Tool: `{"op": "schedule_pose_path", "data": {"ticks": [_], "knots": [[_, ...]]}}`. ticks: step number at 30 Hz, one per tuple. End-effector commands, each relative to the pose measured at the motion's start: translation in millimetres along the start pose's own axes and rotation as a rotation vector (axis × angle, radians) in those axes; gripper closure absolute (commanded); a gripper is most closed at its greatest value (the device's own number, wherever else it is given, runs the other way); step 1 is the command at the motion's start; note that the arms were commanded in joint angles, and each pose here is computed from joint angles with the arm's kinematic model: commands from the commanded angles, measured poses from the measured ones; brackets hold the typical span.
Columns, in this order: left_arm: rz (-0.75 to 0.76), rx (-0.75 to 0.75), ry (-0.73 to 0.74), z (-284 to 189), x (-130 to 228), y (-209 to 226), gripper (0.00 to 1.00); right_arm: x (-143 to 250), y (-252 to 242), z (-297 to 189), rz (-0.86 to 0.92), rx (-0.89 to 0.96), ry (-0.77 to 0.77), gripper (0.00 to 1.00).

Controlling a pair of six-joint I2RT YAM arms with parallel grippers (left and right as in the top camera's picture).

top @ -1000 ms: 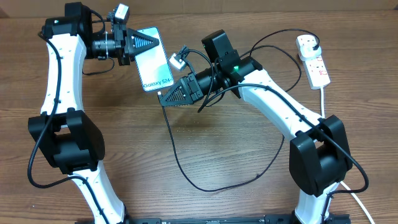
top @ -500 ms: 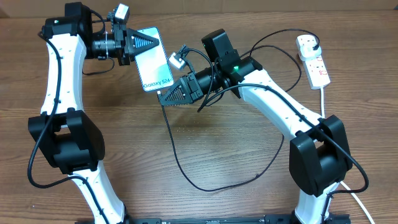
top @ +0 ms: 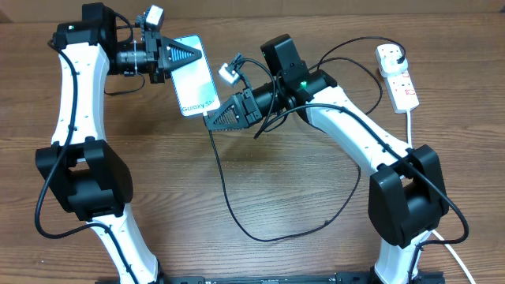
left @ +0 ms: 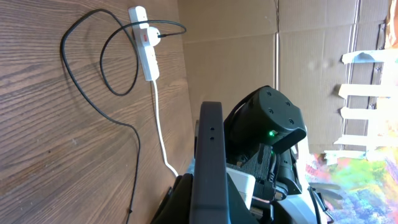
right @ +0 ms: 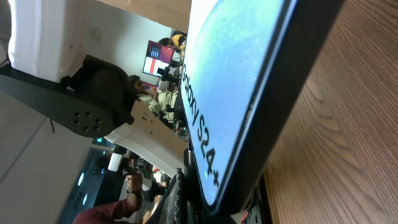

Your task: Plug charger to phone and switch on socket

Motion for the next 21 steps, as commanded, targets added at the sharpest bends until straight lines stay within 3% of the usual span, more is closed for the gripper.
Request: {"op": "schedule_pose_path", "data": {"ticks": [1, 21], "knots": [[0.036, 0.059, 0.007, 1.7, 0.6, -13.5, 0.96, -0.5, -2.1, -1.9, 0.002, -0.012, -0.001, 0.96], [0.038, 0.096, 0.01, 1.6, 0.9, -18.8, 0.96, 0.7, -1.5, 1.8, 0.006, -0.013, 0.006, 0.96]]}}
Point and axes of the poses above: each gripper's point midway between its finger pads, its own z axis out along the fingers, its own y axis along the line the jaws close on, x = y × z, the point moved 3 cm from there along -z, back along the fingers, and after that the axes turned 4 degrees about -z, right-handed, at the moved point
